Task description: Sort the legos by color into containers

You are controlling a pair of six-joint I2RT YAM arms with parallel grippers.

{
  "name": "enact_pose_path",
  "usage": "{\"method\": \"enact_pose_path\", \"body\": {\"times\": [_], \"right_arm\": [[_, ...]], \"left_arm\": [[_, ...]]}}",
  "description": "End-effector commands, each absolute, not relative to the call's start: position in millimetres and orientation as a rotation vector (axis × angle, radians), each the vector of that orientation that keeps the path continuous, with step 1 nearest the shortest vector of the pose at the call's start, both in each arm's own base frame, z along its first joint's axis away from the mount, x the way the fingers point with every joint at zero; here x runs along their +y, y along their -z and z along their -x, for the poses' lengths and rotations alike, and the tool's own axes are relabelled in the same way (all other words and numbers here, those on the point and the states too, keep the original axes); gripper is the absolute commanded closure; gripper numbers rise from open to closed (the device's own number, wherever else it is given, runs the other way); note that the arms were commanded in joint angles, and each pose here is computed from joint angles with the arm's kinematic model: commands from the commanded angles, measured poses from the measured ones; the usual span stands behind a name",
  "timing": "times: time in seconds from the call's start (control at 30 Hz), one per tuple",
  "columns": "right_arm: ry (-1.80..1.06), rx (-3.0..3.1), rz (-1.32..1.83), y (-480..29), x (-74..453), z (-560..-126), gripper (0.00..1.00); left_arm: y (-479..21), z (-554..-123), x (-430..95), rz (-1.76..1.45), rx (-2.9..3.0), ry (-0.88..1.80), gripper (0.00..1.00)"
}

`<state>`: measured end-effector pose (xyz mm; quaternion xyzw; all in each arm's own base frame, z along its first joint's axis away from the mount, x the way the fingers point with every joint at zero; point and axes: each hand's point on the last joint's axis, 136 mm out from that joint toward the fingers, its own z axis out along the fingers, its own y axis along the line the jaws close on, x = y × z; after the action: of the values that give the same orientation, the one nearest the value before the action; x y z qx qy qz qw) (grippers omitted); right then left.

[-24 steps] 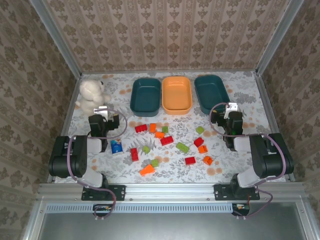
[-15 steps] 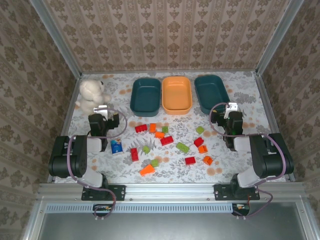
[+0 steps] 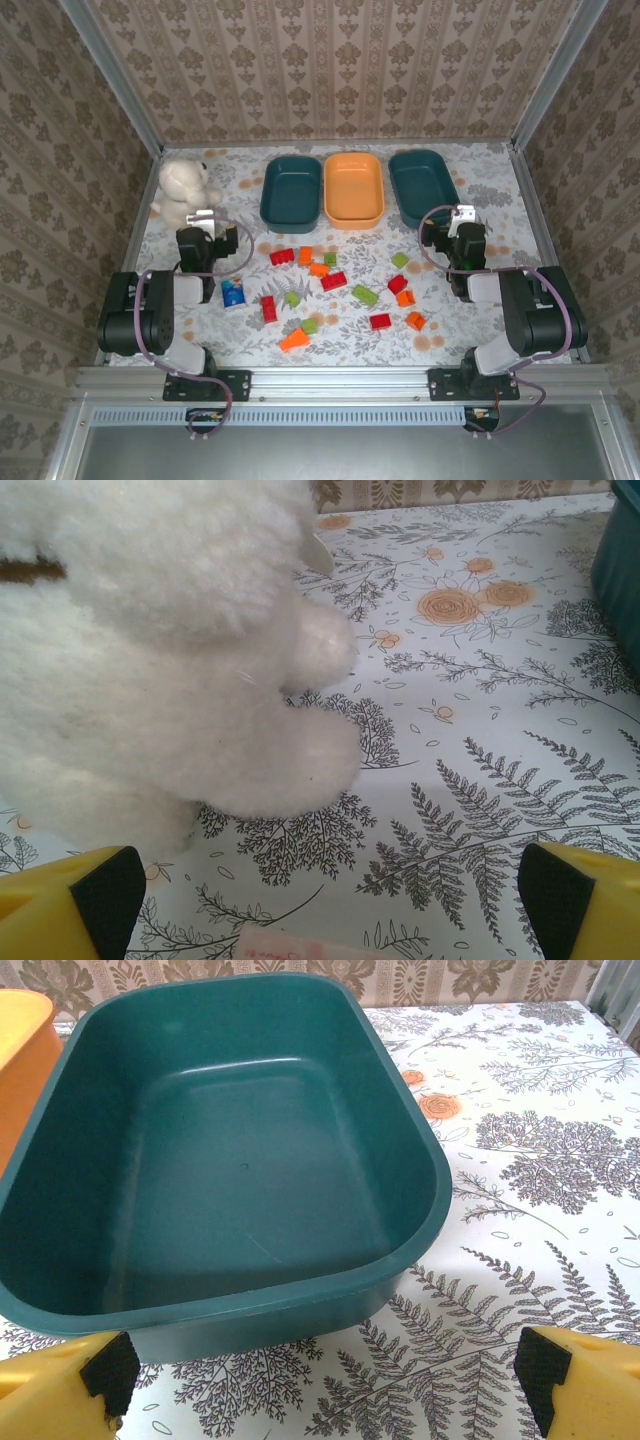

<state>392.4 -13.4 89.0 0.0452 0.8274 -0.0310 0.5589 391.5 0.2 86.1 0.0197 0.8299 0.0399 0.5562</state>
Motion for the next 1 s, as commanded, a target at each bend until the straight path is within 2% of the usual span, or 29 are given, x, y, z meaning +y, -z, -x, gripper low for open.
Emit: {"method": "enact_pose_path", "body": {"times": [0.0, 0.27, 0.47, 0.67, 0.8, 0.9, 0.97], "right_arm": [[0.054, 1.916, -0.076, -98.2, -7.5, -399.0, 0.00], [0.049, 1.905, -0.067, -102.9, -5.8, -397.4, 0.00], [0.160, 1.832, -0.085, -148.3, -6.4, -377.8, 0.00], [0.225, 1.743, -0.169, -234.0, -9.9, -328.9, 0.00], [0.148, 1.686, -0.260, -303.7, -5.9, -284.3, 0.00], [-0.066, 1.835, -0.491, -305.5, -7.0, -248.5, 0.00], [-0.175, 1.895, -0.555, -291.8, 0.3, -237.5, 0.00]], "left_arm": [[-97.2, -396.5, -1.1, -0.073, 1.913, -0.099, 0.00], [-109.4, -388.6, 6.6, -0.023, 1.873, -0.161, 0.00], [-149.6, -361.6, -8.1, -0.056, 1.825, -0.292, 0.00], [-204.7, -308.8, -25.4, -0.043, 1.780, -0.270, 0.00], [-236.6, -267.7, -31.6, -0.049, 1.760, -0.244, 0.00], [-269.0, -252.1, -28.4, -0.018, 1.713, -0.242, 0.00], [-275.6, -238.7, -10.4, 0.236, 1.781, -0.147, 0.00]]}}
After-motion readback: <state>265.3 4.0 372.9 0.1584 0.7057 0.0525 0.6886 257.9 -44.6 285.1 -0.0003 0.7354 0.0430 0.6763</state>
